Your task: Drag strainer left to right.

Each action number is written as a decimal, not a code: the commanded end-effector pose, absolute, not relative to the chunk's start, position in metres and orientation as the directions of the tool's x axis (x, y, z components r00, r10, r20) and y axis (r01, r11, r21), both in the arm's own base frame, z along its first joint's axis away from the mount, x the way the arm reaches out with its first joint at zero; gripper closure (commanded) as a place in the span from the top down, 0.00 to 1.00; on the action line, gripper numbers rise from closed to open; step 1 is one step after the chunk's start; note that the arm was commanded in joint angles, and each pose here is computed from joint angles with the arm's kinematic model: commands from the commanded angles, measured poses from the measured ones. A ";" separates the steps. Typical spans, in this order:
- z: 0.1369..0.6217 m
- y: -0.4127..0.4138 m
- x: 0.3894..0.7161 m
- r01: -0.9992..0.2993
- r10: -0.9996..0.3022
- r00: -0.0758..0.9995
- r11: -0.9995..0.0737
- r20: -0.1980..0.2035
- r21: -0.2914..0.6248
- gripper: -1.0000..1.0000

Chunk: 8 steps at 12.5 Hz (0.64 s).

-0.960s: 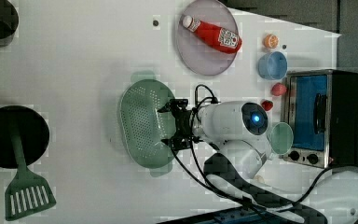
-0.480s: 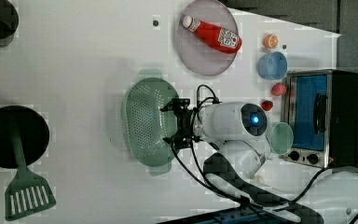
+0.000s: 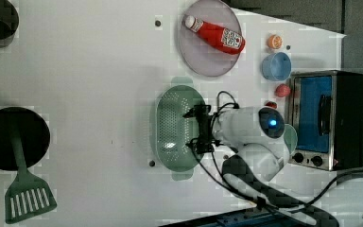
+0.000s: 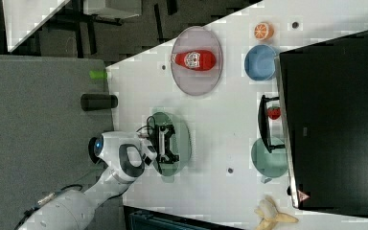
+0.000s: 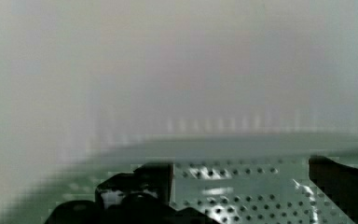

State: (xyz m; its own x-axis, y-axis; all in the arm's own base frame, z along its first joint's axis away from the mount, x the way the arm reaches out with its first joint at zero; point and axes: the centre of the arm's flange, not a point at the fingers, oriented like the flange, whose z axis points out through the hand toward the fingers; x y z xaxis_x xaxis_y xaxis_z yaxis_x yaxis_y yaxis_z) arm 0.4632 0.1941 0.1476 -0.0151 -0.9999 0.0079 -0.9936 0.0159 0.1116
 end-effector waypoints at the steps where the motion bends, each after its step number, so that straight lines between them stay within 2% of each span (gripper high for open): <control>1: 0.161 0.148 0.477 -0.997 -1.000 -0.003 0.005 0.023 0.079 1.00; 8: 0.160 0.059 0.487 -0.996 -0.997 -0.020 0.026 0.074 0.084 1.00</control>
State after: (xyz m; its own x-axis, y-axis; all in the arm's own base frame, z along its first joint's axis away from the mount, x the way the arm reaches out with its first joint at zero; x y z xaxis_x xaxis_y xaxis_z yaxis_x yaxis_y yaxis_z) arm 0.4789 0.0747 0.1455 -0.0537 -0.9958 0.0739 -0.9934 0.0607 0.0973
